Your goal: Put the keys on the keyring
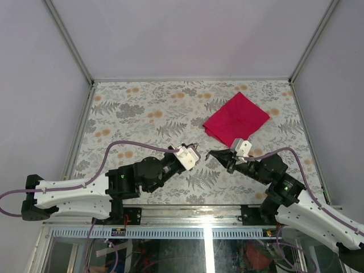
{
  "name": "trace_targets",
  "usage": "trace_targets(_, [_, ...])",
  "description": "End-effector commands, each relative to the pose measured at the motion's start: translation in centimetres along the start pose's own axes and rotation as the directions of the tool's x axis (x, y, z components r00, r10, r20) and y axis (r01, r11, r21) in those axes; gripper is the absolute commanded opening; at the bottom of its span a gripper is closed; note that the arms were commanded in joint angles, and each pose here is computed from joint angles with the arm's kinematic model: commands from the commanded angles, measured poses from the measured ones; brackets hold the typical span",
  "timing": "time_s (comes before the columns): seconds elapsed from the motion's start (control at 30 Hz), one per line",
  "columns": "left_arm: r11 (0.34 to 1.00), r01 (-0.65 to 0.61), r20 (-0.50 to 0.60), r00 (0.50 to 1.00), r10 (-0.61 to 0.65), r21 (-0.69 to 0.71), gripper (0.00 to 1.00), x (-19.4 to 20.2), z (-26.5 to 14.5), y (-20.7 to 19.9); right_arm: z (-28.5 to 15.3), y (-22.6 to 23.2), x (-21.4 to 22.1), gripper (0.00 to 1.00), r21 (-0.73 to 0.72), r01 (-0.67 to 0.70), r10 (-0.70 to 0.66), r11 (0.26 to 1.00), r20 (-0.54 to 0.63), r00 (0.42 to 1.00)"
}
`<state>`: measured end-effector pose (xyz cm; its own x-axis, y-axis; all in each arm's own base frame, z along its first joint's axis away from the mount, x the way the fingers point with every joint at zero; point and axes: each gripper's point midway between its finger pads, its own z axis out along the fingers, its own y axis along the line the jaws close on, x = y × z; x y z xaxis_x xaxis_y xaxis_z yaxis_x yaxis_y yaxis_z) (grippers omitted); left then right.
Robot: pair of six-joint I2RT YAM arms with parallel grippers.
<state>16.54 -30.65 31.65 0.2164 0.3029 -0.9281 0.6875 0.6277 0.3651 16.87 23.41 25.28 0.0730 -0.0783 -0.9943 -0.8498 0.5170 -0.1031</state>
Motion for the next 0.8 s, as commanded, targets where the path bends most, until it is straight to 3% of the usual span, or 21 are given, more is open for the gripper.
trace_targets(0.0, [0.998,0.053,0.078,0.996,-0.049,-0.041,0.0,-3.2,-0.1,1.6,0.0,0.6,-5.4,0.0,-0.044,0.234,-0.217,0.971,0.232,0.948])
trace_targets(0.27, [0.996,0.08,0.08,0.994,-0.075,-0.05,0.0,-3.4,0.0,1.7,0.7,1.4,-8.0,0.0,-0.068,0.392,-0.353,0.917,0.316,0.881])
trace_targets(0.4, [0.992,0.11,0.084,0.991,-0.105,-0.06,0.0,-3.8,0.1,1.8,1.2,1.6,-8.6,0.0,-0.103,0.424,-0.379,0.9,0.299,0.876])
trace_targets(0.77, [0.988,0.141,0.093,0.986,-0.135,-0.059,0.0,-4.1,0.3,1.7,0.8,1.9,-11.1,0.0,-0.08,0.435,-0.373,0.897,0.389,0.842])
